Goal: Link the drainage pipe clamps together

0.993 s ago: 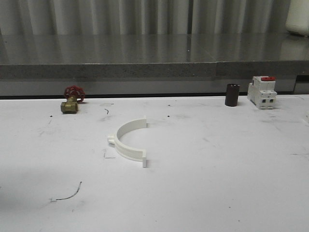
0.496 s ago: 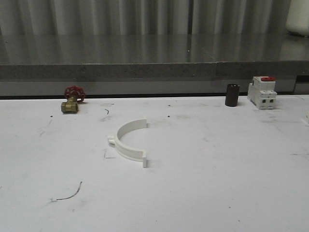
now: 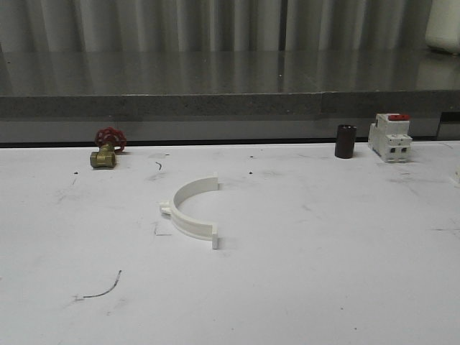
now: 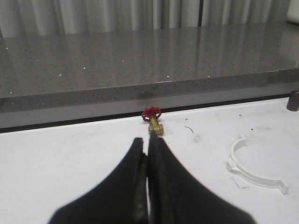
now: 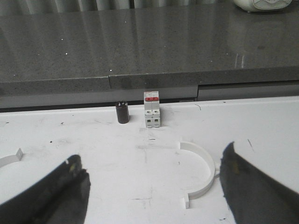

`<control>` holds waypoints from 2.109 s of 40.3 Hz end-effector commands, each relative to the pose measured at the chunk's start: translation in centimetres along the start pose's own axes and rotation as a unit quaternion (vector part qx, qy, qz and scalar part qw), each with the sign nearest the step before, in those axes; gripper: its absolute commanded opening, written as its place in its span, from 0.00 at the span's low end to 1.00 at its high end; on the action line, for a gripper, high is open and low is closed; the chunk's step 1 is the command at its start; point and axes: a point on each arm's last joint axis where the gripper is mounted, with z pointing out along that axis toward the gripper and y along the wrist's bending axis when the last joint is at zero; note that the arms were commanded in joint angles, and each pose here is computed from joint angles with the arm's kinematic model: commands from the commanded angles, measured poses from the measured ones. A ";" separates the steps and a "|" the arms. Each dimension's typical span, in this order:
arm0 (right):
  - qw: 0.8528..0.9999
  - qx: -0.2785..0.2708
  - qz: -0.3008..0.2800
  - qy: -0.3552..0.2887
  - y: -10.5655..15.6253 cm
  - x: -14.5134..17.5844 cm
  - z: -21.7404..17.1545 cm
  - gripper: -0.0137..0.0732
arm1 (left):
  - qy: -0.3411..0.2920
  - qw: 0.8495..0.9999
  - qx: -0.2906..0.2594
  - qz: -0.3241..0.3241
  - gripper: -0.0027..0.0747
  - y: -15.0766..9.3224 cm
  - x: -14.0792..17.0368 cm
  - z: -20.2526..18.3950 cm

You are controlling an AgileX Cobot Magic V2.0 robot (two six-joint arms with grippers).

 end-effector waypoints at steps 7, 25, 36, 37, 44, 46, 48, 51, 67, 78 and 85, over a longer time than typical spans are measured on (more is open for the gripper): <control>0.999 -0.003 -0.005 -0.048 0.1 -1.7 -0.2 0.84 | -0.046 0.999 0.002 0.002 0.01 0.0 -1.5 -0.2; 0.999 -0.003 -0.005 -0.048 0.1 -1.7 -0.2 0.84 | -0.046 0.999 0.002 0.002 0.01 0.0 -1.5 -0.2; 0.999 -0.003 -0.005 -0.049 0.1 -1.7 -0.2 0.84 | -0.046 0.999 0.002 0.002 0.01 0.0 -1.5 -0.2; 0.999 -0.003 -0.005 -0.050 0.1 -1.8 -0.2 0.84 | -0.046 0.999 0.002 0.002 0.01 0.0 -1.5 -0.2; 0.999 -0.004 -0.003 -0.037 0.2 -1.6 0.1 0.84 | -0.046 0.999 0.002 0.002 0.01 0.0 -1.5 -0.2; 1.000 -0.003 -0.002 -0.026 0.2 -1.8 0.6 0.84 | -0.046 0.999 0.002 0.002 0.01 0.0 -1.5 -0.2; 1.000 -0.001 -0.002 -0.009 0.2 -2.0 1.5 0.84 | -0.046 0.999 0.002 0.002 0.01 0.0 -1.5 -0.2; 1.000 0.002 -0.002 0.018 0.2 -2.6 3.1 0.84 | -0.047 0.999 0.002 0.002 0.01 0.0 -1.5 -0.2; 0.970 0.032 0.004 0.242 -0.4 -4.7 16.8 0.84 | -0.047 0.999 0.002 0.002 0.01 0.0 -1.5 -0.2; 0.932 0.094 0.041 0.349 -5.0 -3.7 24.2 0.84 | -0.047 0.999 0.002 0.002 0.01 0.0 -1.5 -0.2; 0.910 0.123 0.055 0.391 -8.5 -1.9 27.2 0.84 | -0.047 0.999 0.002 0.002 0.01 0.0 -1.5 -0.2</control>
